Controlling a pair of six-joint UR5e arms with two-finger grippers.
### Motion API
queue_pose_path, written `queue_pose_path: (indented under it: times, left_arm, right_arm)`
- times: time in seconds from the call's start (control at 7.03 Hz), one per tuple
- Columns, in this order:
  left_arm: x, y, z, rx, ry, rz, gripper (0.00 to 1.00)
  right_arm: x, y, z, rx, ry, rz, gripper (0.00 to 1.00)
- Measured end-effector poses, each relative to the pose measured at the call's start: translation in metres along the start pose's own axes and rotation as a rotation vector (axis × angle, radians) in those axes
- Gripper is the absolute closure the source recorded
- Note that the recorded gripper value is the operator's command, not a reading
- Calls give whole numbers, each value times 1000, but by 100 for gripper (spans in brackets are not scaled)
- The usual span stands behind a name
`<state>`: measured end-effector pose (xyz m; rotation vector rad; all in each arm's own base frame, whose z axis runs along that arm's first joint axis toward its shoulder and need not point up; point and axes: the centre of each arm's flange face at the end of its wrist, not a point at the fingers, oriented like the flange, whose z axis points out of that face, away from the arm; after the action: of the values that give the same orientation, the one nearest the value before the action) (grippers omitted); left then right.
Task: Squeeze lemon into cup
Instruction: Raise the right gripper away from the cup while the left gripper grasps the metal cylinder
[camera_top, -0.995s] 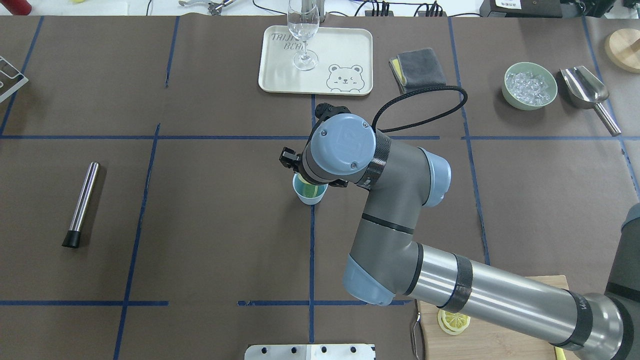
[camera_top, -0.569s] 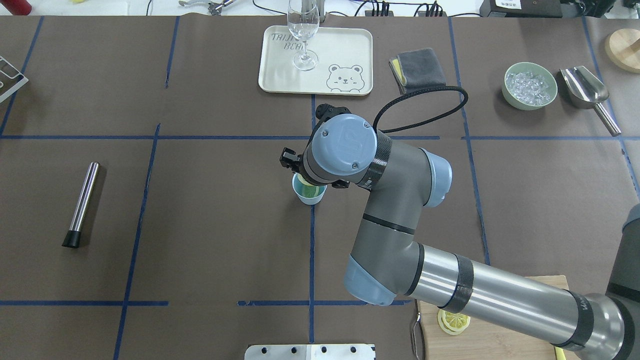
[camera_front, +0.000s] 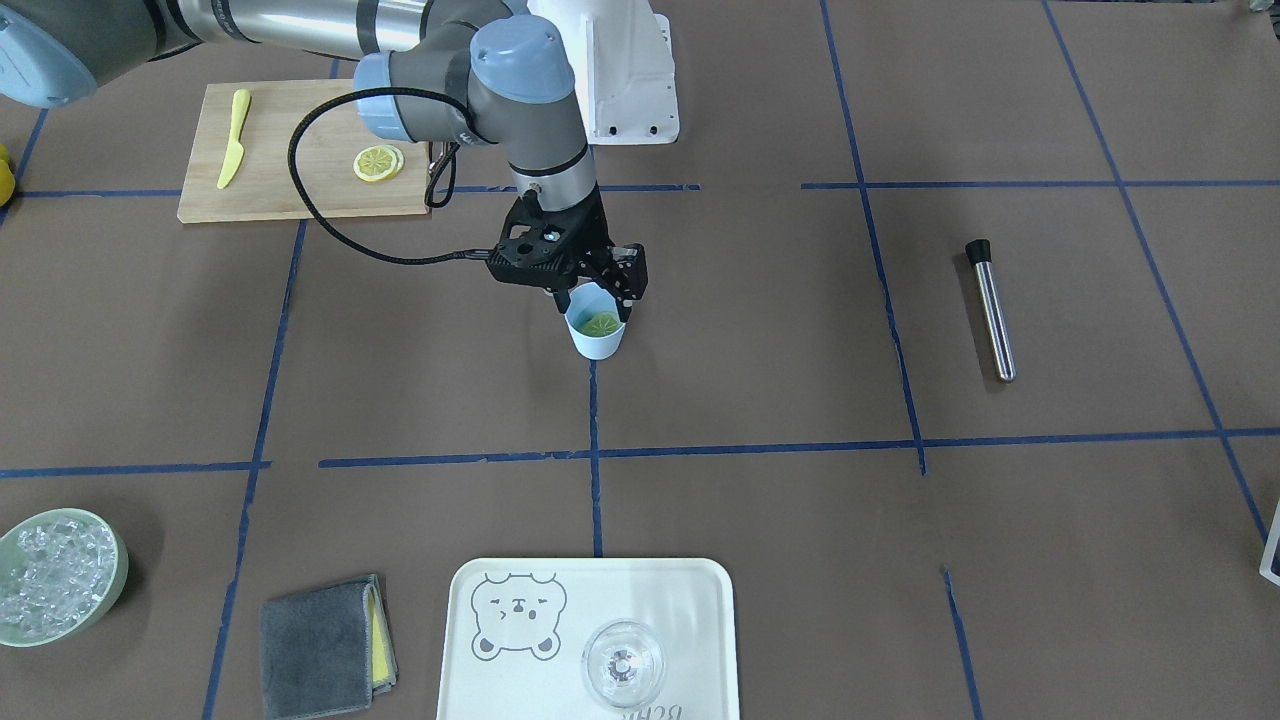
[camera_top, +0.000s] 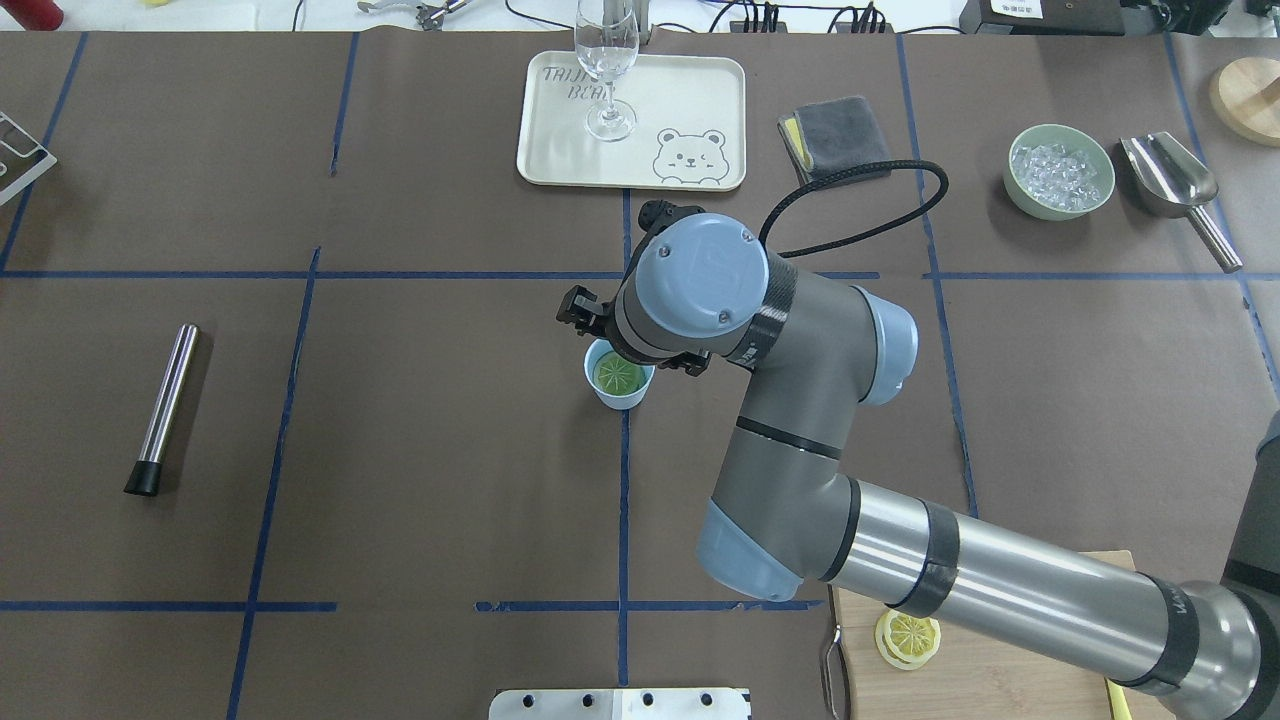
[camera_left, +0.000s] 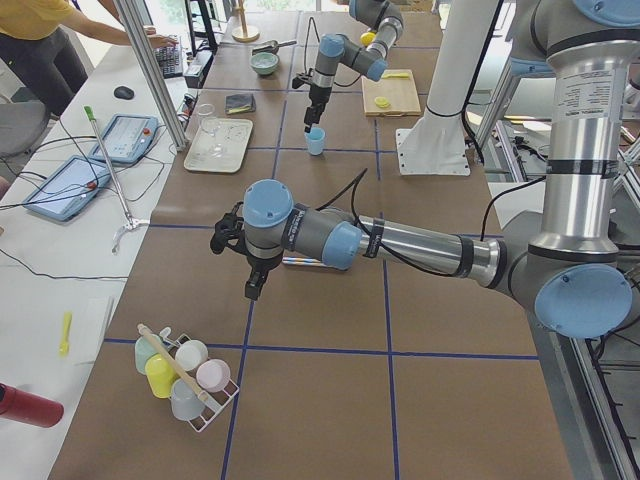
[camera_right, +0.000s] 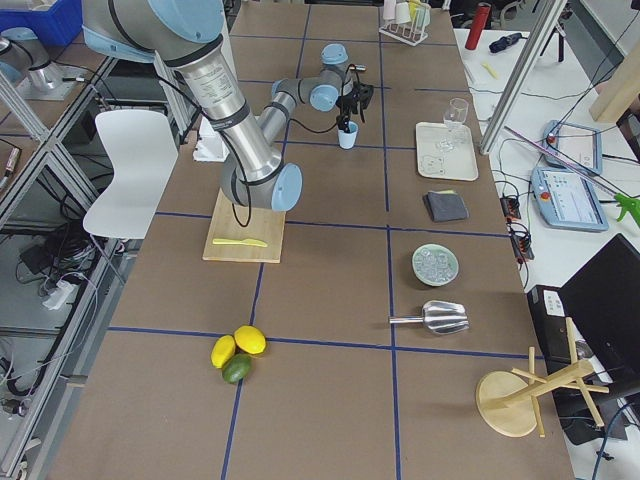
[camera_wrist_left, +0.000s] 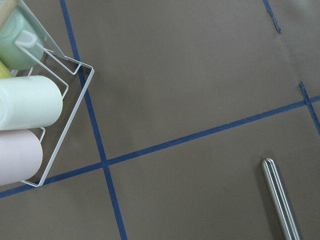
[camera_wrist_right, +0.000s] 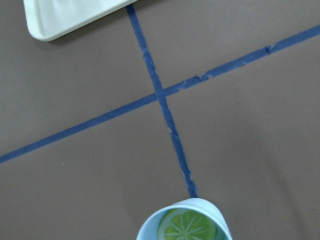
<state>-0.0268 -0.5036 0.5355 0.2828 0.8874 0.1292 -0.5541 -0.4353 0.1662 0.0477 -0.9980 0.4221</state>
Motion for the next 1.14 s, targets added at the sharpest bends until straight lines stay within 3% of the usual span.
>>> queue_pose_path:
  times: [0.14,0.43,0.71,1.14]
  left_arm:
    - [23,-9,16,-10,14,-34,0]
    - [81,-14,67,-39,43,-85,0]
    - [126,-6,125,-53,-27,-66,0]
    - [162,4,200,-130,-51,-81,0]
  right_arm:
    - [24,-18,-19,-29,-11,2,0]
    - [100,-52,-59,-49,-14,-78,0]
    - [165,-91,-82,-72,16,-145,0]
    - [197,-104,-91,-78,35,-189,0]
